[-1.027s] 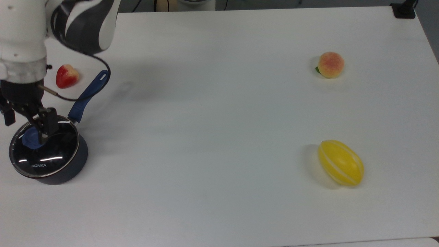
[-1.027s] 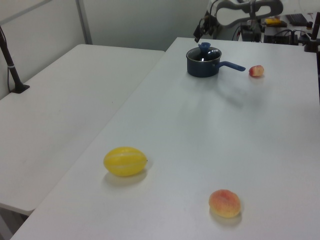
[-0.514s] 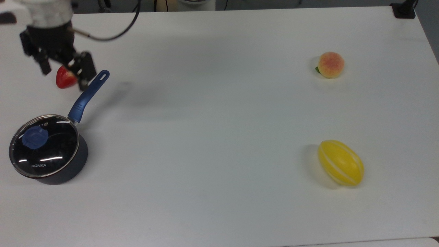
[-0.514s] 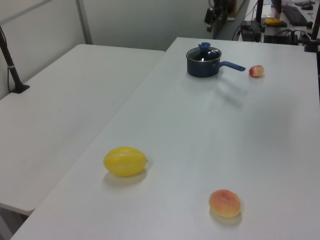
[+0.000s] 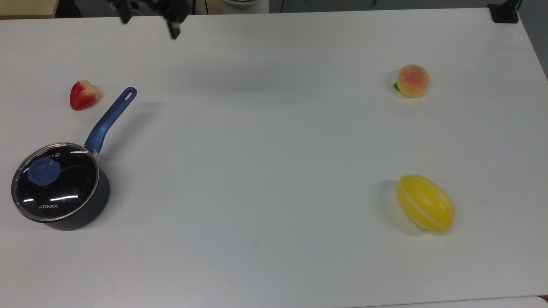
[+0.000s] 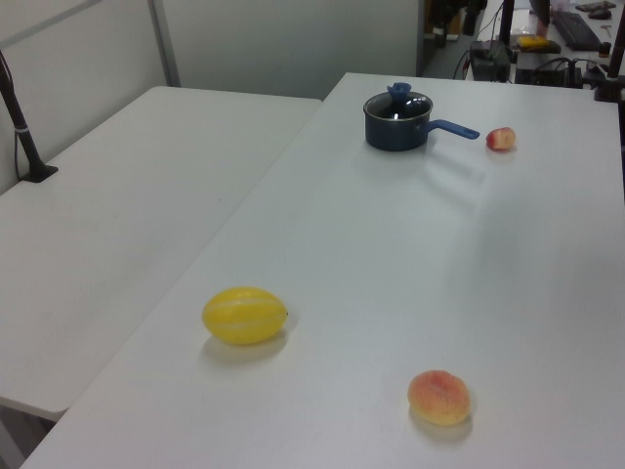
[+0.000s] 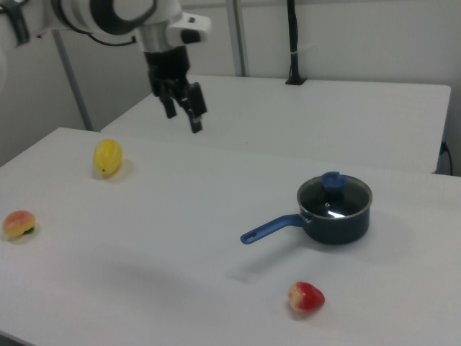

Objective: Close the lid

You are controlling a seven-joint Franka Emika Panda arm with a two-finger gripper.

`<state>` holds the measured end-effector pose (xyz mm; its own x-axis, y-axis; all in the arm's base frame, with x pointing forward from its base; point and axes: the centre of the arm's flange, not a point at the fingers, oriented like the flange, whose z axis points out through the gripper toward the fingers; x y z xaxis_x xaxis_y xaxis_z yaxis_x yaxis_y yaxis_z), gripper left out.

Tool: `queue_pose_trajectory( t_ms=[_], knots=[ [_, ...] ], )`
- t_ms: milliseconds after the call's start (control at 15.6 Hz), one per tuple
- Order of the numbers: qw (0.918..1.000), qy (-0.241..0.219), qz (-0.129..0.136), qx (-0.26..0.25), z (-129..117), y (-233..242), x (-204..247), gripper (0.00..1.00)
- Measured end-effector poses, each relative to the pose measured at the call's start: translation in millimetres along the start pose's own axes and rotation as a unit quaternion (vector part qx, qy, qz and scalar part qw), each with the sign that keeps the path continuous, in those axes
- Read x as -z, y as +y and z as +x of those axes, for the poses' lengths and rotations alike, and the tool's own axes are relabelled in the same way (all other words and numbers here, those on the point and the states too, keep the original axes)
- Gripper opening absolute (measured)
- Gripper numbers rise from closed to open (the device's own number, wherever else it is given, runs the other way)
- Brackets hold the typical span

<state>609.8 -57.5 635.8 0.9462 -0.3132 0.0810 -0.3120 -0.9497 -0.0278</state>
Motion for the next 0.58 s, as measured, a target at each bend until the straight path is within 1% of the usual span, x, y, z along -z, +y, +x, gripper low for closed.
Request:
queue_pose_trajectory(
  t_ms=[193,385,514,578],
  knots=[
    [1.0,0.0,0.007,0.006,-38.8,-16.9,22.9,1.0],
    [0.9996,0.0,0.013,0.026,-71.8,-29.7,35.0,1.0],
    [0.9986,-0.007,0.013,0.052,-85.1,-39.4,31.6,1.0],
    [0.997,-0.009,0.013,0.076,-88.1,-42.5,28.3,1.0]
  ],
)
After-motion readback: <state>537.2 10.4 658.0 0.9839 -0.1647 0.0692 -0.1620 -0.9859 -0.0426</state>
